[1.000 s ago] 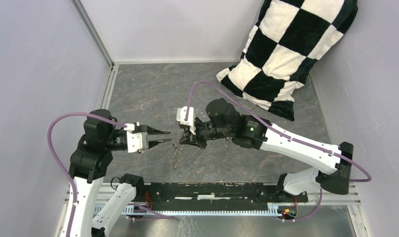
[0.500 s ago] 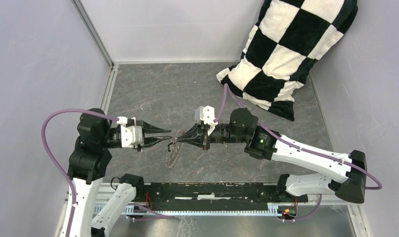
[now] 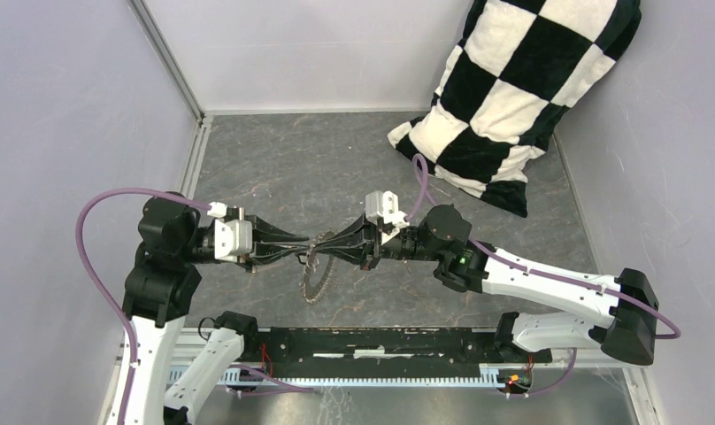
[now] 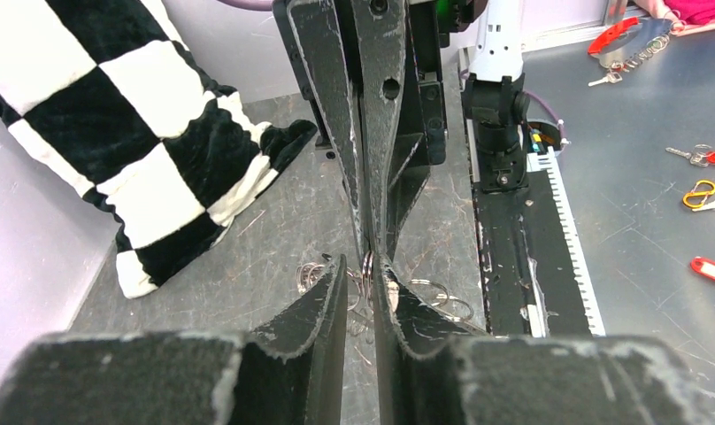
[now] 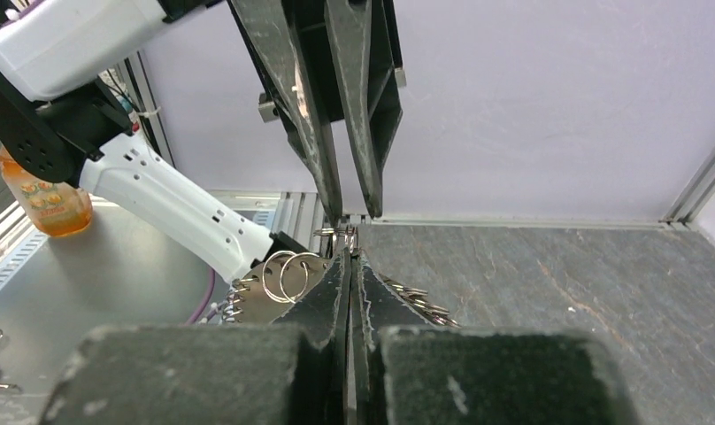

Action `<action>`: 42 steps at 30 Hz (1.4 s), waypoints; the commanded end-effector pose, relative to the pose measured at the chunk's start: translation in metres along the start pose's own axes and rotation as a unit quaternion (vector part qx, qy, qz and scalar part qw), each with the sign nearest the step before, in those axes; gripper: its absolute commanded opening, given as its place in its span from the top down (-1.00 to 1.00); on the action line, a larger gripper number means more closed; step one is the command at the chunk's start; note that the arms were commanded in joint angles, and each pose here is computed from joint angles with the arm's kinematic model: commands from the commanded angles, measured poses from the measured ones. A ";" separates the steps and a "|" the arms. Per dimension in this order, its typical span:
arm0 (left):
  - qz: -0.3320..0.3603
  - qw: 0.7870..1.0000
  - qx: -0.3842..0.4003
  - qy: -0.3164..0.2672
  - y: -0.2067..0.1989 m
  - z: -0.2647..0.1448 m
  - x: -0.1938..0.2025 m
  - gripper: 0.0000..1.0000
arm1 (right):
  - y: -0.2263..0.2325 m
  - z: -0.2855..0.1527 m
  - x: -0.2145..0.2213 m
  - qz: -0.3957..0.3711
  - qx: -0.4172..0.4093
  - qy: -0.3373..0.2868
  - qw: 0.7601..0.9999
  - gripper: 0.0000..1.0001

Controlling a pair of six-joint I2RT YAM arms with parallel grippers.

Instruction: Put the keys on the keyring

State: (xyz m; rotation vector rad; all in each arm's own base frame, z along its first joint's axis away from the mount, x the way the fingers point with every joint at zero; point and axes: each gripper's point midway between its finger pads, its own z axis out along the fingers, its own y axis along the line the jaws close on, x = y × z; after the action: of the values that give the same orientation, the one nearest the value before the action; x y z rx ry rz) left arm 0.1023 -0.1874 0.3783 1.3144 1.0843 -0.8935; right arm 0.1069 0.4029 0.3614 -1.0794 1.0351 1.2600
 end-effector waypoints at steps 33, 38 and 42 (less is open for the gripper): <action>-0.029 0.999 0.024 0.002 -0.011 0.001 0.010 0.86 | 0.010 -0.010 -0.089 -0.026 -0.008 -0.155 0.988 1.00; -0.024 0.999 0.022 0.001 -0.010 0.001 0.009 0.52 | 0.013 -0.008 -0.091 -0.019 -0.018 -0.158 0.987 1.00; -0.028 1.000 0.000 0.001 -0.002 0.001 0.005 0.32 | 0.013 -0.008 -0.085 -0.016 -0.018 -0.150 0.988 0.99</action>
State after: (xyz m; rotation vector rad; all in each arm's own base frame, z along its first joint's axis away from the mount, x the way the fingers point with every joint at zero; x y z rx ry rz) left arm 0.0988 -0.1882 0.3680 1.3146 1.1227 -0.9461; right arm 0.0979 0.3930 0.4043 -0.9573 0.8881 1.3527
